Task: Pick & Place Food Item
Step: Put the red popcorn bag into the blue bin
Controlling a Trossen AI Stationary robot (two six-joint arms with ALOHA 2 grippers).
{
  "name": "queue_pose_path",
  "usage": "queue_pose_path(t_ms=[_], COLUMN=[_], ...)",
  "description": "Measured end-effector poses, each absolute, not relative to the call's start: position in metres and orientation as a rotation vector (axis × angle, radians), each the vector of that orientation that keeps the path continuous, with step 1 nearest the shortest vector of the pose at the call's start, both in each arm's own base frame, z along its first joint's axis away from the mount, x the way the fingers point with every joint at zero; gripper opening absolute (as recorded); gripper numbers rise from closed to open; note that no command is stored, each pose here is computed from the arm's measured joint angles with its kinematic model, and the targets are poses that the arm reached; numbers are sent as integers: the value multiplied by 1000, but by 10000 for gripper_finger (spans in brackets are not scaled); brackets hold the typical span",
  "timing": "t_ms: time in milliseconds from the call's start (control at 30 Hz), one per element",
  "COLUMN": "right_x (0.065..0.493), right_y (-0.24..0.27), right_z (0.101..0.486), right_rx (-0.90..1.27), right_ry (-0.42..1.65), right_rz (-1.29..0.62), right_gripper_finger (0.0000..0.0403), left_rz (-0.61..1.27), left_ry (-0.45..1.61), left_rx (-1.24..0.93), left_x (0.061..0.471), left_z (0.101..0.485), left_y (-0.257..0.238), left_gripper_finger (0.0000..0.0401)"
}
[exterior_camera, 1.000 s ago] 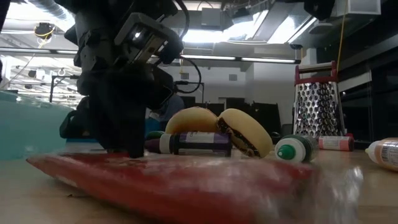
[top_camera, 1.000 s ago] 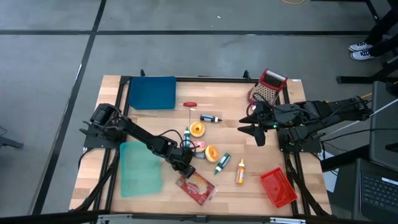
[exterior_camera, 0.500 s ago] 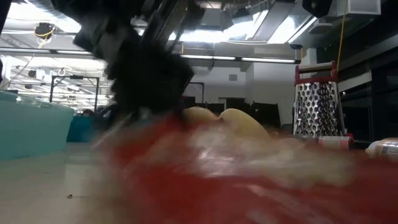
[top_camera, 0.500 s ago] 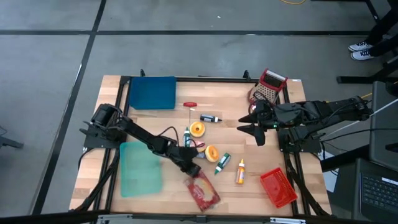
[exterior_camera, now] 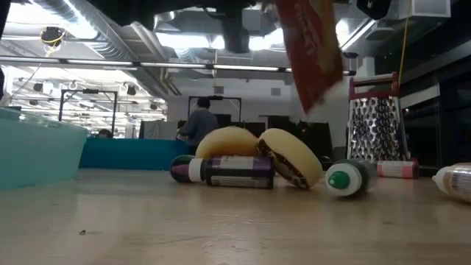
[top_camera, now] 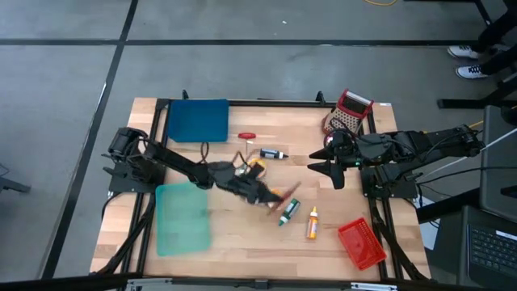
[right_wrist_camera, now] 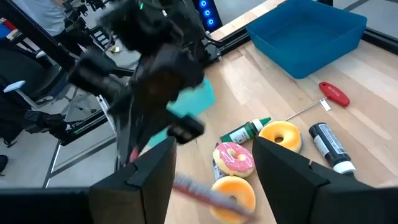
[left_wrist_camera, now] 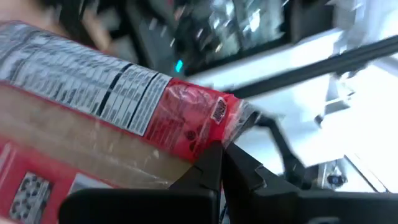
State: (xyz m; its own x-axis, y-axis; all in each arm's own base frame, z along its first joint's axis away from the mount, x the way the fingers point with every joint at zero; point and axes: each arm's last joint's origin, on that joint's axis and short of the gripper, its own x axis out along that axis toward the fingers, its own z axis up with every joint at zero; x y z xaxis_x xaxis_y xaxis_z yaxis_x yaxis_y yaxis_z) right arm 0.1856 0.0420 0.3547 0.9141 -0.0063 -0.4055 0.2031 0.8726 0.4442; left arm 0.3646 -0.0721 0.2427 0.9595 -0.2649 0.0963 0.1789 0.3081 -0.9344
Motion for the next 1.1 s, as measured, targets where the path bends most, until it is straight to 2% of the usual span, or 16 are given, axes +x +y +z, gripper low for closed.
queue_pose_path(t_ms=[200,400,733,1100], right_x=[186,187,189,190], right_y=[42,41,35,30], right_z=[355,356,360,361], right_rx=[530,562,603,628], right_ry=[405,387,338,308], right_rz=[-119,-129,-157,-205], right_gripper_finger=[217,217,217,217], left_rz=[-262,-161,119,356], left_ry=[-113,-212,-78,72], left_rx=[-1077,-919,-806,-810], left_x=[362,351,302,212], left_z=[272,291,300,305], left_y=[-30,28,133,205], left_gripper_finger=[2,2,2,2])
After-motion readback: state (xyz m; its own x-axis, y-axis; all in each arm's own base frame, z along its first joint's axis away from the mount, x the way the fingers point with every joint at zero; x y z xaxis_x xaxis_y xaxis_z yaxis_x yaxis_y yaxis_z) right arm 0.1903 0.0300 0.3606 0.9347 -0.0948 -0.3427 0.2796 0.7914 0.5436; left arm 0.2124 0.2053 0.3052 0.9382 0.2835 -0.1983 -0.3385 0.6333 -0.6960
